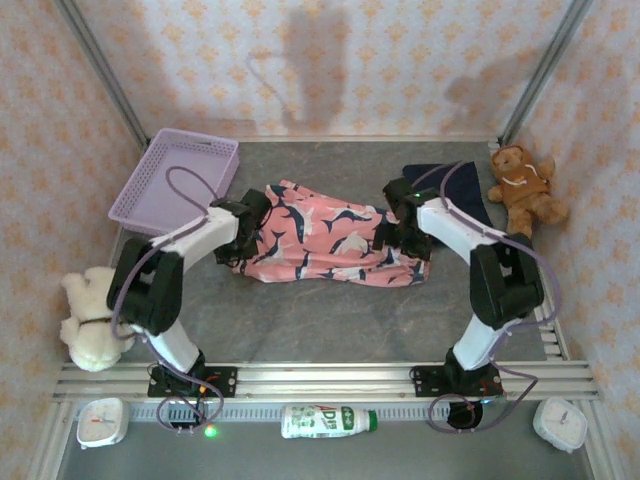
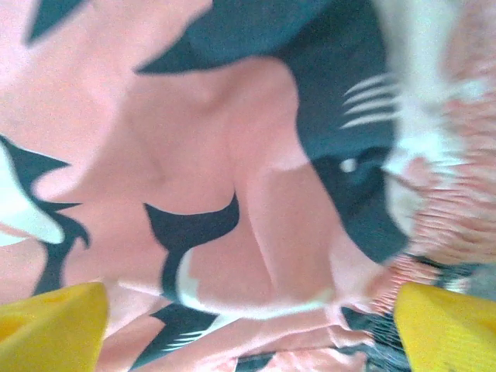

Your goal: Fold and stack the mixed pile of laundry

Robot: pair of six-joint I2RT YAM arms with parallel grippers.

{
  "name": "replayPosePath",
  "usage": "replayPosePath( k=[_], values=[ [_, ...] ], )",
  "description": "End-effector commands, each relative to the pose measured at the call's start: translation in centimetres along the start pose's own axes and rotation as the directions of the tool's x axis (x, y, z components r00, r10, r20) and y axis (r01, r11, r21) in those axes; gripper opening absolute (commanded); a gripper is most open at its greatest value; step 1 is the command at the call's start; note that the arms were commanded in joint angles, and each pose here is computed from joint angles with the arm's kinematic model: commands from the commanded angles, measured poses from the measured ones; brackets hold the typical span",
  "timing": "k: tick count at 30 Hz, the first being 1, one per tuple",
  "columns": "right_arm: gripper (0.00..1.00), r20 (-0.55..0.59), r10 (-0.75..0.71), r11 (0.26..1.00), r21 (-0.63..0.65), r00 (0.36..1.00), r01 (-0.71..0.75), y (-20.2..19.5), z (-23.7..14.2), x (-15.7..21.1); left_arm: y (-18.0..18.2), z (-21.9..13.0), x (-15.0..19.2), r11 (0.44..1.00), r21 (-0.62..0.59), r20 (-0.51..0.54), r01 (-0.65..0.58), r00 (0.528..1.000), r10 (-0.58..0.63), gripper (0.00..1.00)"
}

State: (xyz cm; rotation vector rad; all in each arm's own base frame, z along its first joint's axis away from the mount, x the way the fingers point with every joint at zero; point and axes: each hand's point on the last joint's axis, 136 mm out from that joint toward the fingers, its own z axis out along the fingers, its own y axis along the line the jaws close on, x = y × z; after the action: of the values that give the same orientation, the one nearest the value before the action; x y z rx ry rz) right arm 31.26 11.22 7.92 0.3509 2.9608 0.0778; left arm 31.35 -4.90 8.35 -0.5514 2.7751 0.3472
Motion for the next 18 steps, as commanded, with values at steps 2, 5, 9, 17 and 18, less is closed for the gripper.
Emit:
replayPosePath(
  k=[2, 5, 9, 17, 18],
  values=[
    [0.99, 0.038, 0.082, 0.993, 0.086, 0.996, -0.085, -3.4, -2.0, -0.3, -3.3, -5.1, -3.2, 0.987, 0.157, 0.092, 0.026, 0.995, -0.041, 0.41],
    [0.99, 0.006, 0.156, 0.983, 0.099, 0.988, -0.156, -4.7, -0.6, 0.6, -5.6, -6.0, -4.7, 0.982, 0.19, 0.119, 0.002, 0.993, -0.025, 0.4],
    [0.99, -0.016, 0.254, 0.967, 0.033, 0.967, -0.253, -4.1, 1.3, 1.2, -8.0, -5.6, -5.3, 0.977, 0.212, 0.106, 0.003, 0.994, -0.026, 0.39],
    [0.99, -0.006, 0.427, 0.902, -0.06, 0.904, -0.427, -3.2, 3.8, 1.1, -9.2, -4.6, -4.6, 0.969, 0.245, 0.069, 0.03, 0.996, -0.048, 0.39],
    [0.99, -0.01, 0.431, 0.9, -0.067, 0.902, -0.431, -3.0, 4.2, 1.1, -9.1, -4.6, -4.4, 0.97, 0.241, 0.065, 0.026, 0.997, -0.043, 0.39]
  ],
)
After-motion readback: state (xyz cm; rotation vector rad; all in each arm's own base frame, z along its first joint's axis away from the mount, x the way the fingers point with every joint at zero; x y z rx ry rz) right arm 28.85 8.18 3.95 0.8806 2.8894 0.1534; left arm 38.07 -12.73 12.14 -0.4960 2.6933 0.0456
